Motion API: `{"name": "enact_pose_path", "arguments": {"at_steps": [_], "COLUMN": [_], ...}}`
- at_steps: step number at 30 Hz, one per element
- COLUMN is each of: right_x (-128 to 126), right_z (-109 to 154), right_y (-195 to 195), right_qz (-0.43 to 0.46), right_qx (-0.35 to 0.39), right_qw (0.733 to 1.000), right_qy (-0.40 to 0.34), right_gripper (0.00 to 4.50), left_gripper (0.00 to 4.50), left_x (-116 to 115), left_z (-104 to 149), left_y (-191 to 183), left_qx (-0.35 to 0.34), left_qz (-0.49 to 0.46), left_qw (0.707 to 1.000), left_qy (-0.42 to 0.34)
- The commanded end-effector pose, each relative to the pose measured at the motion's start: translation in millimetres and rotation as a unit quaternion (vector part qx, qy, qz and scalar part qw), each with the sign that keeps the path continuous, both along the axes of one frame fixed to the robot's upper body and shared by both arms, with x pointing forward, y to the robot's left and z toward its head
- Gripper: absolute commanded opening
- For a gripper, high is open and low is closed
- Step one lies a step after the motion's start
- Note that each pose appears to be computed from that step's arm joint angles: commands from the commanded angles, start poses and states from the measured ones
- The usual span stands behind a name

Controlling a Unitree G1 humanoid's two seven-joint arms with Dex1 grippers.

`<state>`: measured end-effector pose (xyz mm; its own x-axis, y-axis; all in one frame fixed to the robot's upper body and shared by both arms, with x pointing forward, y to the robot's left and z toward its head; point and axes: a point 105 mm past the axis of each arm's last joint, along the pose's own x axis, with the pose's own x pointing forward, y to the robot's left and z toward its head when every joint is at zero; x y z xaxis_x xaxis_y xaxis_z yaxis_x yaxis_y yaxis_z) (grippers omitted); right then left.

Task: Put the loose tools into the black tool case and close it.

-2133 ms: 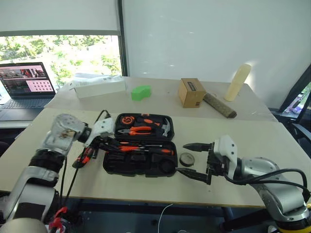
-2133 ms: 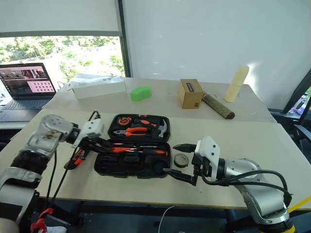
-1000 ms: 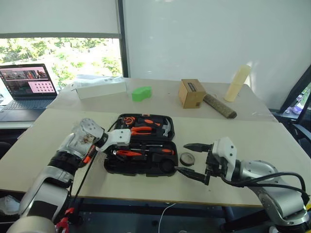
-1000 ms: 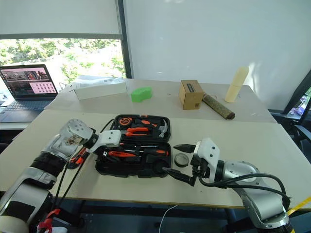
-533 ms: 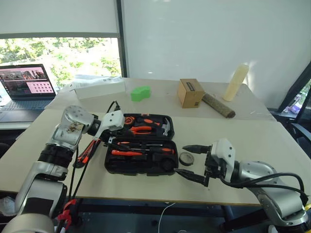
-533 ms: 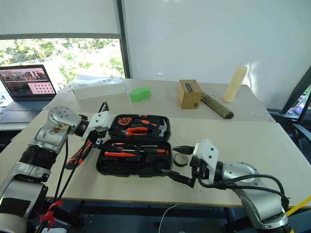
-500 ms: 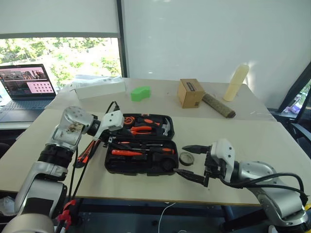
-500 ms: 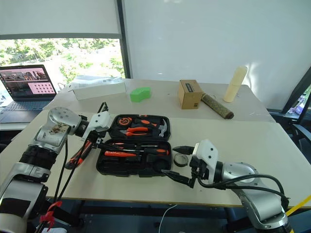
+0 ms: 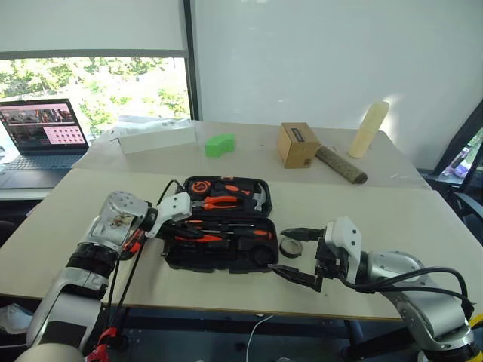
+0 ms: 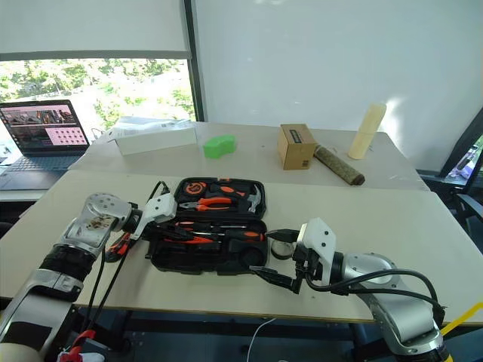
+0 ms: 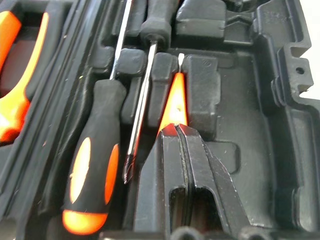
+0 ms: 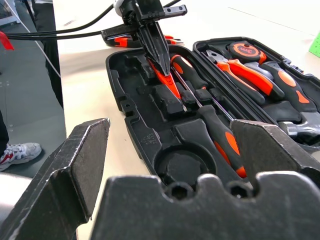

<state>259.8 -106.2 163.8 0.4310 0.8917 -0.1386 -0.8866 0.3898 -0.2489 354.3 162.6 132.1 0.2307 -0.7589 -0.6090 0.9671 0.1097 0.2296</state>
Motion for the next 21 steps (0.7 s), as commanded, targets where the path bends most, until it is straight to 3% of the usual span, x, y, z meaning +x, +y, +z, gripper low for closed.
{"name": "enact_pose_path", "arguments": {"at_steps": [1,4,11,15,21], "right_x": [-2,-2,-3,-5,-6], "right_z": [10,10,9,7,6], "right_y": [1,1,1,0,1], "right_qz": [0.003,0.002,0.002,0.005,0.009], "right_qx": [0.008,0.010,0.012,0.012,0.013], "right_qw": [1.000,1.000,1.000,1.000,1.000], "right_qy": [-0.024,-0.024,-0.023,-0.018,-0.015], "right_gripper": [4.50,4.50,4.50,4.50,4.50], "left_gripper": [0.04,0.04,0.04,0.04,0.04], "left_x": [-2,-4,0,-10,-9], "left_z": [-11,-19,-21,-2,18], "left_y": [6,10,12,-2,-6], "left_qx": [0.028,0.041,-0.008,-0.057,-0.077], "left_qz": [0.015,0.031,0.105,0.067,0.048], "left_qw": [0.999,0.998,0.992,0.994,0.996], "left_qy": [0.014,0.038,0.073,0.065,0.006]}}
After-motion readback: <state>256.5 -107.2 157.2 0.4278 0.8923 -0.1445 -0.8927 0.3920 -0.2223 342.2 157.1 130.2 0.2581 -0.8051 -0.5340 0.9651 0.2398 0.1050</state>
